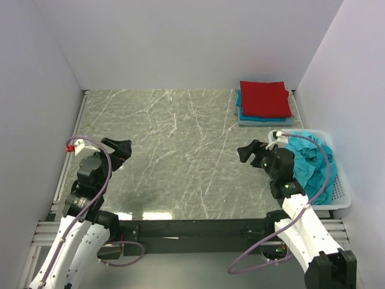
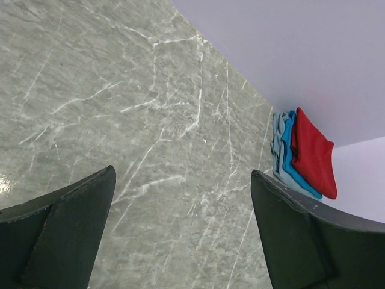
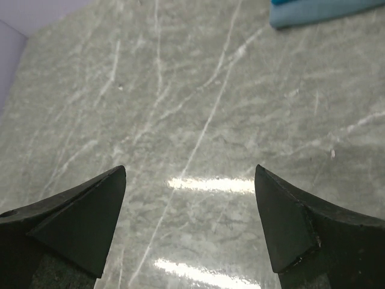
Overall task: Fold and stack the t-shirts
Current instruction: Reset both grippers
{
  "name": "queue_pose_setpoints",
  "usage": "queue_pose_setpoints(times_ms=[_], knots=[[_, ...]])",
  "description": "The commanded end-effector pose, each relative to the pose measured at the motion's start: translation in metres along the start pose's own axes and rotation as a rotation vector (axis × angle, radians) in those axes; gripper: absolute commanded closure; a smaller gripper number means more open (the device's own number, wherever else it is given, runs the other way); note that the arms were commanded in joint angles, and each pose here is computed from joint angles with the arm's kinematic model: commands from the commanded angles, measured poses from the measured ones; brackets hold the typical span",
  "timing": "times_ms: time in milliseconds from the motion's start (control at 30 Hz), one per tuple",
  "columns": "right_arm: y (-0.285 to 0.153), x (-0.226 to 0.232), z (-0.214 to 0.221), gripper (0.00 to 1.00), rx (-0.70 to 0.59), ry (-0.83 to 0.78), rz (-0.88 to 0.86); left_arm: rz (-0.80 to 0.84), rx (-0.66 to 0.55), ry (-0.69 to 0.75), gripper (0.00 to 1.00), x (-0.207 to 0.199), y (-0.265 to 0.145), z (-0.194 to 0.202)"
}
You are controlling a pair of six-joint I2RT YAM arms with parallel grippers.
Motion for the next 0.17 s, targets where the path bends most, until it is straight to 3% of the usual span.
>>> queue_pose_setpoints(times_ms=[0,133], knots=[[-0.0043,0.0165,-0.0238,0.07,-0.134,-0.014,-0.080,-0.019,-0.043,-0.015,0.01,0.0029,-0.0022,-0.0083],[-0.0060,0.0140,-0.0258,0.06,-0.160,0.002,-0.068,-0.014,-0.045,-0.018,0.01,0.0029,-0.0022,-0.0078]])
Point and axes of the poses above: each gripper's point midway between its finger pads, its own y axis out along the fingers, its own x axis along the line the jaws close on, z = x × y, the point moved 2 cm from there along -y, back along the fingers, and after that the axes turned 7 degrees about y, right-handed, at the moved point
